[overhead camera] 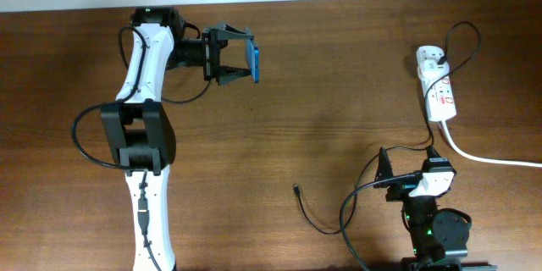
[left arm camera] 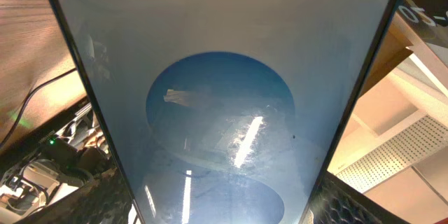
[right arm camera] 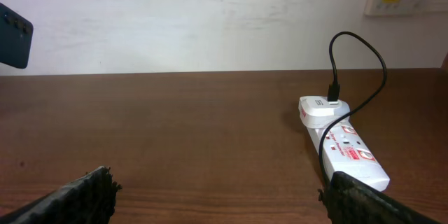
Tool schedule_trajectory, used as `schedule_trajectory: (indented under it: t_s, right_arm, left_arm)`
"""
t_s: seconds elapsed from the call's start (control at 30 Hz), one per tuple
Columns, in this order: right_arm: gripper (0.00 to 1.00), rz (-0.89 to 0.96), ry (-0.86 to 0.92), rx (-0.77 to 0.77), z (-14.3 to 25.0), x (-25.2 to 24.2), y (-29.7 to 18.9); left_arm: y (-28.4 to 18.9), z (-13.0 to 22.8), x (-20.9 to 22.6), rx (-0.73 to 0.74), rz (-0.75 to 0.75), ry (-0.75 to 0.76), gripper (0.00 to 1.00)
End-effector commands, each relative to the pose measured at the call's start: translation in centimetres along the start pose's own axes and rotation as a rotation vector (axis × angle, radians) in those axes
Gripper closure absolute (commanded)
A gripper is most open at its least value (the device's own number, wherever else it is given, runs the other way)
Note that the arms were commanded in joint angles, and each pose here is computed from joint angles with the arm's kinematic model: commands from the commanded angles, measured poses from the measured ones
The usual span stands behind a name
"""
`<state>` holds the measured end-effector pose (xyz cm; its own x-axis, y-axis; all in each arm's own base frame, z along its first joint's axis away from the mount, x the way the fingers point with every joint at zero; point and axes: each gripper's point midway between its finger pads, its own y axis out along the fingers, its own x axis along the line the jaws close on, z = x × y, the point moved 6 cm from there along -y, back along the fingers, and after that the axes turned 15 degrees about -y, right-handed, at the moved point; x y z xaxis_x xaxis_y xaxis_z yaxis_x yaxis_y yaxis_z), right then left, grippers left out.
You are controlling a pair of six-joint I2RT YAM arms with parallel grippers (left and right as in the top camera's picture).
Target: Plug charger to phone and switch on socket
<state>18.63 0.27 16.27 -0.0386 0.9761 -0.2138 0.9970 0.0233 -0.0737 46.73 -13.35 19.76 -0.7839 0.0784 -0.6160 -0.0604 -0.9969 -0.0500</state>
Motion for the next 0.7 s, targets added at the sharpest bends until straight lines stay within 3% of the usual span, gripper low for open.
schedule_trajectory:
  t_s: [0.0, 0.67]
  right_arm:
    - [0.02, 0.002, -0.007, 0.006, 0.23, 0.05, 0.01]
    - [0.02, 0.002, -0.007, 0.006, 0.23, 0.05, 0.01]
  left_arm:
    - [-0.31, 0.49, -0.87, 0.029, 0.050, 0.015, 0.22]
    - [-0.35, 0.48, -0.88, 0.028, 0.050, 0.015, 0.23]
